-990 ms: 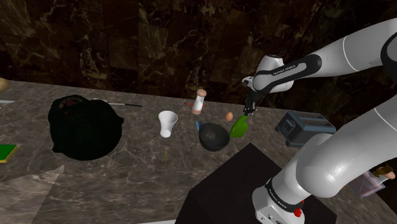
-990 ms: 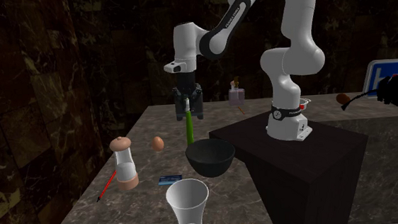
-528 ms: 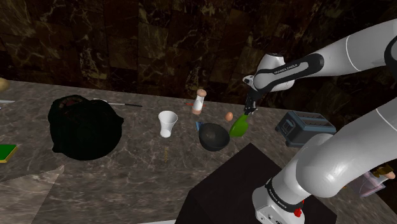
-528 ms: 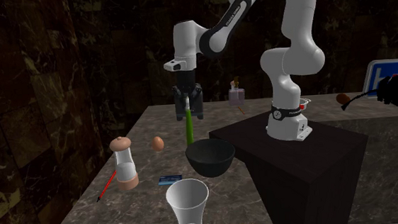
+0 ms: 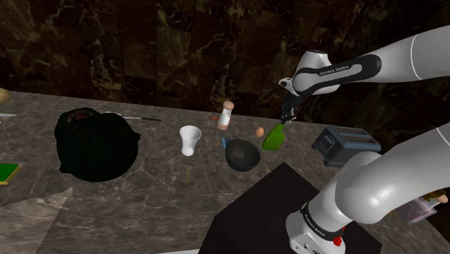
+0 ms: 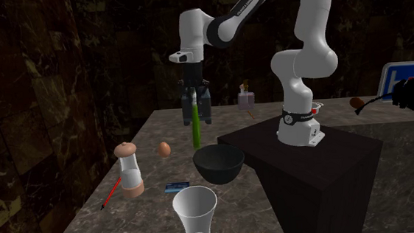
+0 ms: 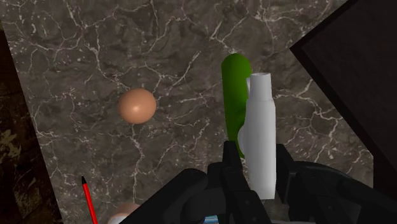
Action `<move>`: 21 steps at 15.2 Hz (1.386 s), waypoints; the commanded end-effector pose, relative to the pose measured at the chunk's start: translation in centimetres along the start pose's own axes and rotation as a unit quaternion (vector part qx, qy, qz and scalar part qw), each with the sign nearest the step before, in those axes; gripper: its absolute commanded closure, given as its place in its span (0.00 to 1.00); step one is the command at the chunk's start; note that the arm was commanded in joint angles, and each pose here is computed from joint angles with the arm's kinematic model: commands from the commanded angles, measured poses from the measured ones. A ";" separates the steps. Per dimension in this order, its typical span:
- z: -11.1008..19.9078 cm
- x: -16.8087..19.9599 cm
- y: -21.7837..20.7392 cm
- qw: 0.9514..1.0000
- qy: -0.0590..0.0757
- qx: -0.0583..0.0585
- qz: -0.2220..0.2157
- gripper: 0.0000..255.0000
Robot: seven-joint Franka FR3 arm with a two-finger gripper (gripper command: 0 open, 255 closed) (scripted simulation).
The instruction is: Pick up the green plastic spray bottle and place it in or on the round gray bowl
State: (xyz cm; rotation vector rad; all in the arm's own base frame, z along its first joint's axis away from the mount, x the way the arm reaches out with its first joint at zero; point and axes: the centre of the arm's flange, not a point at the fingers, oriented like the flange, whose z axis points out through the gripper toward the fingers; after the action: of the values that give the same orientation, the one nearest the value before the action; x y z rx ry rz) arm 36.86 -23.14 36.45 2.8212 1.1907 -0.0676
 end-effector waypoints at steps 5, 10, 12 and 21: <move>-3.2 -0.2 0.2 1.000 0.000 0.000 0.000 1.00; -5.8 -0.4 0.3 1.000 0.000 0.000 0.000 1.00; -6.9 -0.5 0.4 1.000 0.000 0.000 0.000 1.00; -11.6 -0.8 0.7 1.000 0.000 0.000 0.000 1.00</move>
State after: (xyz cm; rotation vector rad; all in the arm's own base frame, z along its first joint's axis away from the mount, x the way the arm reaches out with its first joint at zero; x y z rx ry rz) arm 36.84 -23.30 47.53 2.8214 1.1907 -0.0679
